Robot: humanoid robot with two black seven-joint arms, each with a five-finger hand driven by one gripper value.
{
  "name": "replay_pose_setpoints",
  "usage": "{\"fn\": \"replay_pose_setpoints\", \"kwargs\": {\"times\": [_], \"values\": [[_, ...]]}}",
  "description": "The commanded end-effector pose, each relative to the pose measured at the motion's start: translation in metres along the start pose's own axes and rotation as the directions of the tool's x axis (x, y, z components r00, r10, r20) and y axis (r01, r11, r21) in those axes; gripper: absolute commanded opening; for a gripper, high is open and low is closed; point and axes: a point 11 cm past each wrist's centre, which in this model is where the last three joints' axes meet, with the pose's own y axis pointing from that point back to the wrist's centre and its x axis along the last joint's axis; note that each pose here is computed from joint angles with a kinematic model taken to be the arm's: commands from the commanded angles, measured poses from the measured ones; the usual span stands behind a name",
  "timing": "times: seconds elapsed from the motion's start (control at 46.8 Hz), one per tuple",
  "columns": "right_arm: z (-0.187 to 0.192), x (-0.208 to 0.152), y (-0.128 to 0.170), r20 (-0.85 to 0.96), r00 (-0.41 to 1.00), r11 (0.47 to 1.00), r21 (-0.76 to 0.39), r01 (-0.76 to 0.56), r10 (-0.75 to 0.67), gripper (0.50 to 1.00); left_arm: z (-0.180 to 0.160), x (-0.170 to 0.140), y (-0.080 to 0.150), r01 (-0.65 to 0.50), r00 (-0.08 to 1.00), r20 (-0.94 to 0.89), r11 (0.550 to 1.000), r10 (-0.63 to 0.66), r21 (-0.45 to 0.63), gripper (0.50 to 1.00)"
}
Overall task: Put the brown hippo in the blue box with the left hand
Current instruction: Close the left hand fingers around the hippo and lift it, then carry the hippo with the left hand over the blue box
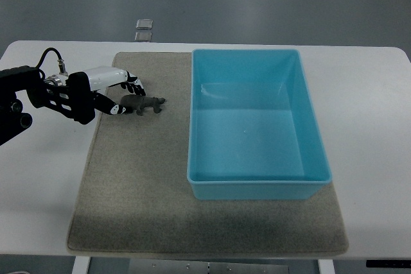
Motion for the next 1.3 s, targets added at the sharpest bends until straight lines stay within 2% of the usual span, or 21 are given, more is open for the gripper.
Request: {"fn": "replay_pose_setpoints", "kwargs": {"times": [0.0,0.15,0.257,0.342,0.385,0.62,1.283], "values": [[0.0,0.0,0.0,0.001,1.0,1.0,0.0,0.001,-0.001,0.936,0.0,0.001,0.0,-0.003,1.0,0.001,1.0,0.003,0.001,0.647],[0.0,0.0,0.0,-0.001,1.0,1.0,0.0,0.0,0.0,0.936,0.002,0.0,-0.002,-0.003,1.0,0.0,1.0,0.003,-0.005,0.63],[0.0,0.0,0.0,-0.001,1.0,1.0,0.0,0.0,0.0,0.936,0.002,0.0,-0.002,-0.001,1.0,0.006,1.0,0.001,-0.004,0.578],[0.0,0.0,0.0,-0.001,1.0,1.0,0.0,0.0,0.0,0.936,0.002,0.0,-0.002,0.0,1.0,0.007,1.0,0.0,-0.005,0.512],[0.0,0.0,0.0,0.001,1.0,1.0,0.0,0.0,0.0,0.936,0.002,-0.001,-0.002,0.001,1.0,0.011,1.0,0.0,-0.005,0.5],[0.0,0.0,0.0,-0.001,1.0,1.0,0.0,0.0,0.0,0.936,0.003,0.01,-0.002,-0.043,0.999,0.033,0.999,0.043,-0.007,0.5],[0.0,0.0,0.0,0.001,1.0,1.0,0.0,0.0,0.0,0.936,0.019,0.076,0.001,-0.179,0.981,0.073,0.983,0.182,-0.049,0.5]]}}
